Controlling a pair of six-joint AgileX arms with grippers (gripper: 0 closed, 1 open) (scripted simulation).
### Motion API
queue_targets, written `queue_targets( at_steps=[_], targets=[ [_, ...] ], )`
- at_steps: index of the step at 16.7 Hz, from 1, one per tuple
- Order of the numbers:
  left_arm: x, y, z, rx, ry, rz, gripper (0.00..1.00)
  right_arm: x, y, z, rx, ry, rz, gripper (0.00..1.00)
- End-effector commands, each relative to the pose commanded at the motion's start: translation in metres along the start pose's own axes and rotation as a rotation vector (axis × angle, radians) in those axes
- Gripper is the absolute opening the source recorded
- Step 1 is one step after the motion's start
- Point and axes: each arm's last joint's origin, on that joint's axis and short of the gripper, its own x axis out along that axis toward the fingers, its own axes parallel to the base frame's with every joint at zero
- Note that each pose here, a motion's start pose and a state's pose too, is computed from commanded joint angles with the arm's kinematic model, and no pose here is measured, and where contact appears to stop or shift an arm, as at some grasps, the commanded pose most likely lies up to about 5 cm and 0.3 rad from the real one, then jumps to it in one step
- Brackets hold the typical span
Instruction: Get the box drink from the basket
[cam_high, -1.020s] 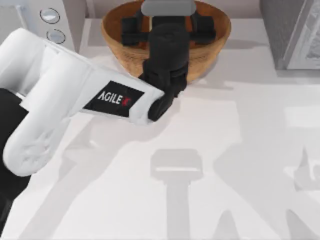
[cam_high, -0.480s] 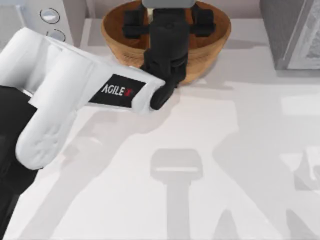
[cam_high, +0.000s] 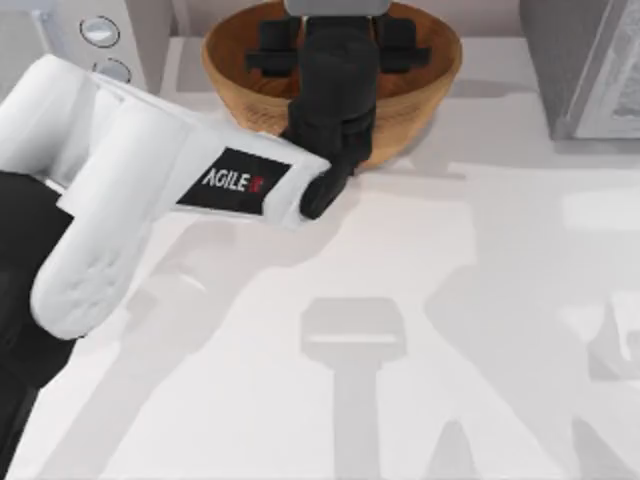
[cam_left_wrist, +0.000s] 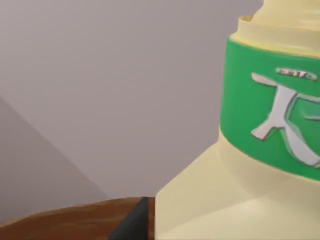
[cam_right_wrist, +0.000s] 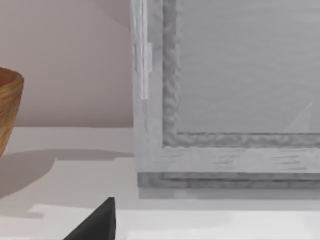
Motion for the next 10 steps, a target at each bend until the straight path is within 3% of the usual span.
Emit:
queue_targets(
  at_steps=[5, 10],
  targets=[
    [0.0, 0.0, 0.0, 0.0, 0.0, 0.0, 0.02, 0.0, 0.0, 0.0, 0.0, 0.0, 0.0, 1.0],
    [0.0, 0.0, 0.0, 0.0, 0.0, 0.0, 0.0, 0.0, 0.0, 0.0, 0.0, 0.0, 0.0, 1.0]
  ],
)
